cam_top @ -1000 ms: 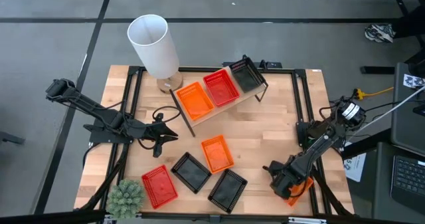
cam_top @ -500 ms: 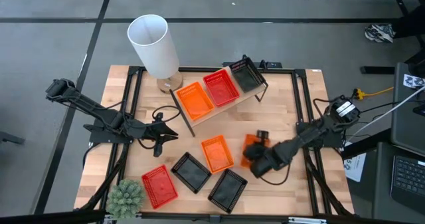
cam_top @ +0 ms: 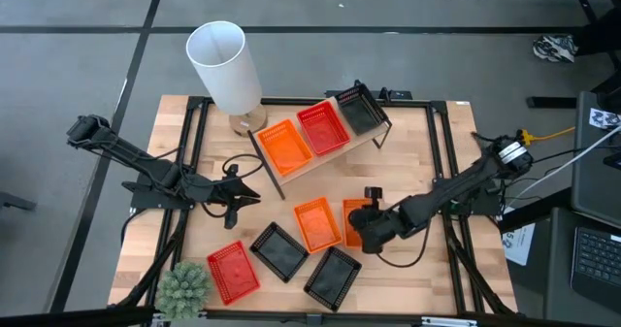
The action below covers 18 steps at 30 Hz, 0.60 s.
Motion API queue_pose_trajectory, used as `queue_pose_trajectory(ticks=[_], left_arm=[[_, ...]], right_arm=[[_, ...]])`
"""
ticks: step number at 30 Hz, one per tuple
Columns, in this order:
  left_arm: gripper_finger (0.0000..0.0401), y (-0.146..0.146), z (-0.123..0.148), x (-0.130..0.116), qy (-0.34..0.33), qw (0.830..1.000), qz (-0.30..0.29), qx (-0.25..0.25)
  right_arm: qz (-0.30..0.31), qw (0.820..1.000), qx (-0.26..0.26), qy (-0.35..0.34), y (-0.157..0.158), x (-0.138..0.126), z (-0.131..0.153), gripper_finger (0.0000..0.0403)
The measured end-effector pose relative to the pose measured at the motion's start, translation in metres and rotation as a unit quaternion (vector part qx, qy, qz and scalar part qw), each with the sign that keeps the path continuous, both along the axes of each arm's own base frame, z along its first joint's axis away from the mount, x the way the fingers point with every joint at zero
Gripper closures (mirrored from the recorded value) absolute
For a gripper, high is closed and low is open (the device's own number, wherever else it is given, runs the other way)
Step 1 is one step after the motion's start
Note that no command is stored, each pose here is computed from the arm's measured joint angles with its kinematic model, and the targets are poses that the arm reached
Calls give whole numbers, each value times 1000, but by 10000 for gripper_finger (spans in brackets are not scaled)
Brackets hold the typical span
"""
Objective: Stack baskets on shelf by color
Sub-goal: Stack the right black basket on top of the other black basket on the shelf
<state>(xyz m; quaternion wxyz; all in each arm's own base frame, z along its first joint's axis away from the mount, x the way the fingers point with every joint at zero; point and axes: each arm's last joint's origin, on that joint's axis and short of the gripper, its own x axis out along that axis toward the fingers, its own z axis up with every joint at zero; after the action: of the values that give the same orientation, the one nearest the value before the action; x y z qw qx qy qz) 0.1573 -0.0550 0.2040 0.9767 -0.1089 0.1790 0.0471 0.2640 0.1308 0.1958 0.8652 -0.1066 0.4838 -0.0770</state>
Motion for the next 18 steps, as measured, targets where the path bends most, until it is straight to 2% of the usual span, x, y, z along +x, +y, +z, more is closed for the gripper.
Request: queue_pose_trajectory(ticks=[3,6,9,11,15,18], left_arm=[[345,0,0,0,0,1000,1,0],[345,0,0,0,0,1000,1,0],[345,0,0,0,0,1000,1,0],[345,0,0,0,0,1000,1,1],[345,0,0,0,0,1000,0,4],[345,0,0,0,0,1000,0,4]], right_arm=[[12,999,25,-27,4,3,24,350],[34,992,119,-34,11,6,43,350],[64,971,225,-46,23,12,53,350],[92,955,271,-74,36,17,54,350],[121,944,294,-86,55,25,37,350],[117,949,286,-66,62,31,18,350]])
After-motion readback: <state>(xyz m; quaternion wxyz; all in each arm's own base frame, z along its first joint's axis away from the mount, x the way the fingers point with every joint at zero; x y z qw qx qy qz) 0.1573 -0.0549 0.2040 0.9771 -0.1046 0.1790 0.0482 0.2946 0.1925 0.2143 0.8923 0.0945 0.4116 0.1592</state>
